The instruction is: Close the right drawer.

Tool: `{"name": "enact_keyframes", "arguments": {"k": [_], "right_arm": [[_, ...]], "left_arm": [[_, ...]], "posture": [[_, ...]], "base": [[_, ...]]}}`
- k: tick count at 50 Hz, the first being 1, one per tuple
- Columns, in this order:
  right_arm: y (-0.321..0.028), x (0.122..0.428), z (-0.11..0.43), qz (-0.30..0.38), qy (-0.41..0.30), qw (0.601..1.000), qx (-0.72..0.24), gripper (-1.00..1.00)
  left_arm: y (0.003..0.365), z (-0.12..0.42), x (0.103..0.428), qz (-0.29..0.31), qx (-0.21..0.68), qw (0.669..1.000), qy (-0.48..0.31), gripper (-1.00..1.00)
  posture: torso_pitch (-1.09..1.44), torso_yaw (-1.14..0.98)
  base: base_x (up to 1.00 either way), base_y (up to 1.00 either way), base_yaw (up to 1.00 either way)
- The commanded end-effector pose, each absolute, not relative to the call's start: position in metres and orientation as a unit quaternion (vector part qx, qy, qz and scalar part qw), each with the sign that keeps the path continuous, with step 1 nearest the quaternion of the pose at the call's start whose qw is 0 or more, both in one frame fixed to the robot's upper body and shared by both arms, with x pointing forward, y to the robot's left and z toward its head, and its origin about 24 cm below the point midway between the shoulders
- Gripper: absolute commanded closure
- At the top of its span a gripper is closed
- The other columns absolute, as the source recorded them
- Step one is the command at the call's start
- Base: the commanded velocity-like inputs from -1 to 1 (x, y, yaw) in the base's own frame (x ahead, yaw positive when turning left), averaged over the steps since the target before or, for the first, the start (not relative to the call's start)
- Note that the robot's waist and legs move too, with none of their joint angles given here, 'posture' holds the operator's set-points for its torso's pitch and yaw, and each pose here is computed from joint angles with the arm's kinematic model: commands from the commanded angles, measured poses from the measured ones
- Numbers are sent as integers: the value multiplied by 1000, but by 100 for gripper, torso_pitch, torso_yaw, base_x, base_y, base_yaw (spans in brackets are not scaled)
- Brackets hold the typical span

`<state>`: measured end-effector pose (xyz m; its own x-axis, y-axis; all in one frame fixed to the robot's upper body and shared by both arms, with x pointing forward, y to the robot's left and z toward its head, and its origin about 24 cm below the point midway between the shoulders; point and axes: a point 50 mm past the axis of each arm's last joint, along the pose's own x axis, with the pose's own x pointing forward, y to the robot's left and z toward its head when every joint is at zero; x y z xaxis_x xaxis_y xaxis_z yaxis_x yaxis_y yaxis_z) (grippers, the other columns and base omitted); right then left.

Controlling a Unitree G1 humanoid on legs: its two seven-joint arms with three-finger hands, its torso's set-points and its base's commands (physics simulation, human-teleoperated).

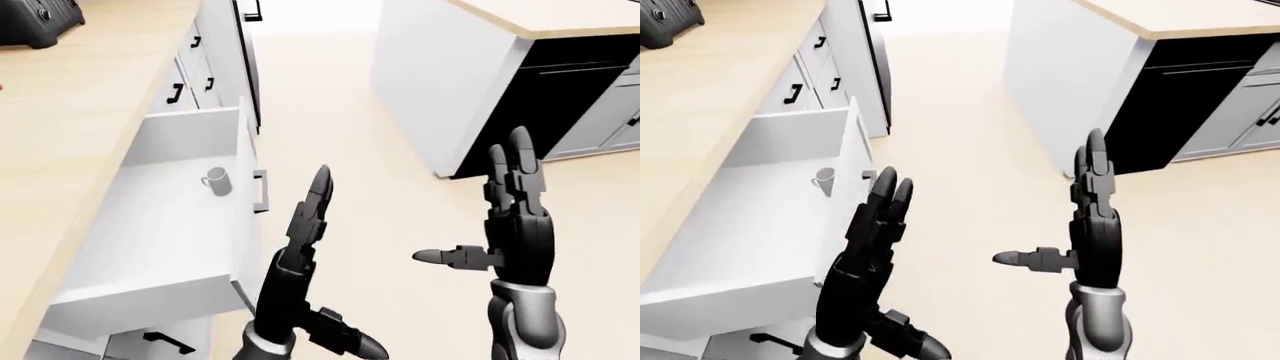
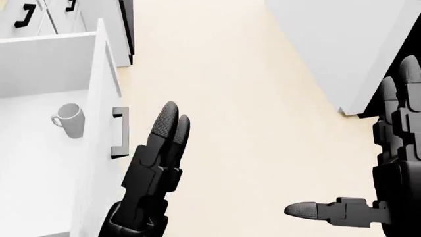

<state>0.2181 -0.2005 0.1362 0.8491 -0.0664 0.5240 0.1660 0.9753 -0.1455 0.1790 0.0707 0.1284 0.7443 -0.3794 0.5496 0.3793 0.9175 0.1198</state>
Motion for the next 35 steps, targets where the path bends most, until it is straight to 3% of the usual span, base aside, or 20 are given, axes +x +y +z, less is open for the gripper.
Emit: {"name": "enact_keyframes", "arguments": {"k": [1, 14, 26, 35], "right_arm": [[-199, 215, 149, -59, -306, 945, -97, -100], [-199, 217, 147, -58, -303, 946, -97, -100], [-197, 218, 146, -55, -300, 947, -96, -100], [-195, 219, 145, -51, -301, 948, -96, -100]], "left_arm": [[68, 137, 174, -203, -1, 920, -334, -100], [57, 100, 185, -214, -9, 943, -256, -100], [67, 83, 205, -90, -38, 975, -201, -100], [71, 73, 218, -60, -44, 984, -161, -100]], "posture": [[0, 0], [0, 0], [0, 0], [0, 0]], "base": [[0, 0, 0], [0, 0, 0], [0, 0, 0], [0, 0, 0]]}}
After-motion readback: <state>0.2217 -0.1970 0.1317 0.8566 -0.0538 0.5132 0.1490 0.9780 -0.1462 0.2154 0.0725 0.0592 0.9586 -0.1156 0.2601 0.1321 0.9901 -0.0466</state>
